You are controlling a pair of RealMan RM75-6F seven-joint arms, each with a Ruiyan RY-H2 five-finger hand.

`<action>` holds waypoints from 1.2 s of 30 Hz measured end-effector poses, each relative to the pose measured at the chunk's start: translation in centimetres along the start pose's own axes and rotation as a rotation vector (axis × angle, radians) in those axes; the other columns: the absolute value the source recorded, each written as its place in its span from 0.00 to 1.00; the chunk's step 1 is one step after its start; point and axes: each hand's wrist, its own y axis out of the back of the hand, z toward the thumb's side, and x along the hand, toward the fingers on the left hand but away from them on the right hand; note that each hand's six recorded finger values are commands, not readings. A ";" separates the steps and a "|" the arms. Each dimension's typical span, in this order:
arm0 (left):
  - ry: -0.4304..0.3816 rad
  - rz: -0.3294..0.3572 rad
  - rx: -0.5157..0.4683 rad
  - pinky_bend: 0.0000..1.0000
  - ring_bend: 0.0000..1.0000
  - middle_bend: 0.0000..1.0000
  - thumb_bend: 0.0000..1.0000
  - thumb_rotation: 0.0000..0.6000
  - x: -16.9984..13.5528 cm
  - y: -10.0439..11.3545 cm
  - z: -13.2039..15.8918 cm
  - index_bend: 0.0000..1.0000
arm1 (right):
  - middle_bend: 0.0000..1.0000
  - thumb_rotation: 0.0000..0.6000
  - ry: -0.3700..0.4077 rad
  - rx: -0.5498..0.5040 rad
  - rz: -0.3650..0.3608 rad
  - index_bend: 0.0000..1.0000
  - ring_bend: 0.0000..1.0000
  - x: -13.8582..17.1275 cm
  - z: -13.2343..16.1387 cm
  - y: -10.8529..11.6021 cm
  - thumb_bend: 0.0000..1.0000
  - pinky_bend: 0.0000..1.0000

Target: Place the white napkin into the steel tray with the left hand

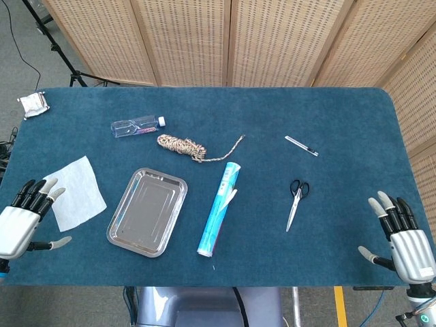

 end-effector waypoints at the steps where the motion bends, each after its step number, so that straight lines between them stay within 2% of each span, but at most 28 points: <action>1: -0.002 -0.008 0.003 0.00 0.00 0.00 0.00 0.61 0.1 -0.1 0.0 0.12 | 0.00 1.00 0.000 0.000 0.000 0.00 0.00 0.0 0.0 0.0 0.00 0.00; 4: -0.009 -0.040 0.010 0.00 0.00 0.00 0.03 0.75 0.5 -0.6 -0.2 0.12 | 0.00 1.00 0.001 0.000 0.000 0.00 0.00 0.0 0.0 0.0 0.00 0.00; 8: -0.008 -0.083 0.020 0.00 0.00 0.00 0.06 0.76 1.0 -1.3 -0.6 0.12 | 0.00 1.00 0.000 -0.002 -0.004 0.00 0.00 0.0 0.0 0.1 0.00 0.00; 12: 0.007 -0.113 0.046 0.00 0.00 0.00 0.16 0.78 1.3 -1.9 -1.4 0.14 | 0.00 1.00 -0.003 -0.003 -0.005 0.00 0.00 0.0 -0.1 0.1 0.00 0.00; 16: 0.009 -0.151 0.043 0.00 0.00 0.00 0.33 0.81 1.4 -2.5 -1.7 0.22 | 0.00 1.00 -0.001 -0.003 -0.006 0.00 0.00 -0.1 -0.1 0.1 0.00 0.00; 21: 0.007 -0.204 0.001 0.00 0.00 0.00 0.45 0.81 1.3 -3.1 -1.9 0.33 | 0.00 1.00 -0.002 -0.007 -0.012 0.00 0.00 0.0 -0.1 0.2 0.00 0.00; 30: 0.012 -0.272 0.003 0.00 0.00 0.00 0.46 0.81 1.2 -4.4 -2.6 0.36 | 0.00 1.00 -0.007 -0.013 -0.018 0.00 0.00 -0.1 -0.3 0.4 0.00 0.00; 36: 0.021 -0.275 0.033 0.00 0.00 0.00 0.46 0.81 1.1 -4.7 -3.3 0.41 | 0.00 1.00 -0.007 -0.015 -0.024 0.00 0.00 -0.1 -0.4 0.5 0.00 0.00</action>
